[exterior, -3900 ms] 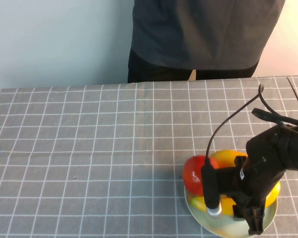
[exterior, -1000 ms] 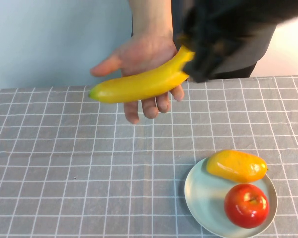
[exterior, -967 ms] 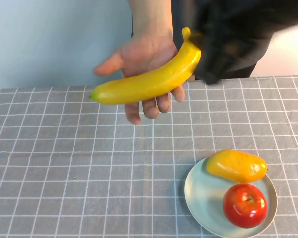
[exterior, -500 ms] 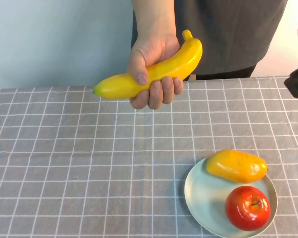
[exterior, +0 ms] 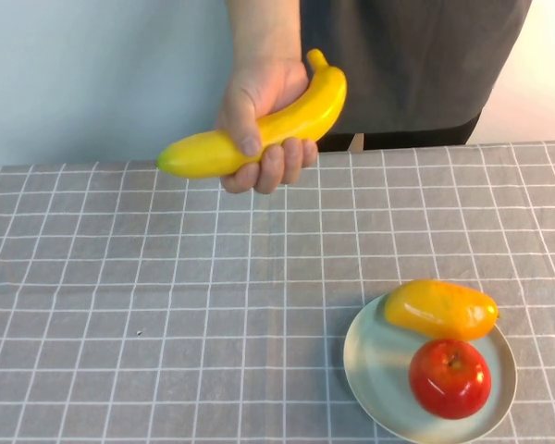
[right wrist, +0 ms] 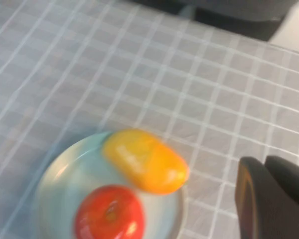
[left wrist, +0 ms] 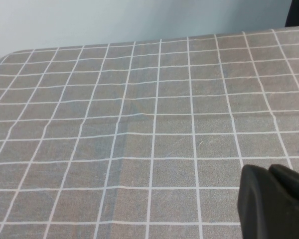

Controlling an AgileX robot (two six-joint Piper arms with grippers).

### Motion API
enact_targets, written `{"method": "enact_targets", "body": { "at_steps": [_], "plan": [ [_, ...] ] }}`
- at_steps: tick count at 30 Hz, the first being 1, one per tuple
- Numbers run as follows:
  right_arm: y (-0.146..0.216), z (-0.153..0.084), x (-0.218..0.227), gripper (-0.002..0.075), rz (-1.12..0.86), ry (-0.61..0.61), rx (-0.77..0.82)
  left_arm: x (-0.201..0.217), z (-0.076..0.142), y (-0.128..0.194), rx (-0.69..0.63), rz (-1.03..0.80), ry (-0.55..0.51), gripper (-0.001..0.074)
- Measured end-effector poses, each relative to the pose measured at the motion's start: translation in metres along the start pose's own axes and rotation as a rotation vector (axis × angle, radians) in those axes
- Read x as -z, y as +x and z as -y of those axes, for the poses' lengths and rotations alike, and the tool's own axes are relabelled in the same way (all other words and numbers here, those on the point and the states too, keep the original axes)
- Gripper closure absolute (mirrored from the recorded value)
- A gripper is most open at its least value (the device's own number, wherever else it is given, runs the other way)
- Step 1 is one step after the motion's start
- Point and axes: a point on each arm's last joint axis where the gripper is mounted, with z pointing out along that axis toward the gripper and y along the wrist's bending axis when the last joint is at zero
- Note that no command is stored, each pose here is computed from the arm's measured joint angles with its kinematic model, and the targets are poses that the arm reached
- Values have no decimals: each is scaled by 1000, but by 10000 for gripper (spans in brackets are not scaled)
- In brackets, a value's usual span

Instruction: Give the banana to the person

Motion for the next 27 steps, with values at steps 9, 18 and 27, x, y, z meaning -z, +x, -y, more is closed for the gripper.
{"method": "enact_targets", "body": {
  "at_steps": [9, 18, 27],
  "plan": [
    [124, 13, 15, 733, 361, 157, -37, 0, 0, 0, 0, 0, 0, 739],
    [144, 14, 36, 733, 466, 238, -72, 0, 0, 0, 0, 0, 0, 740],
    [145, 14, 35, 733, 450, 243, -67, 0, 0, 0, -3, 0, -1, 740]
  ]
}}
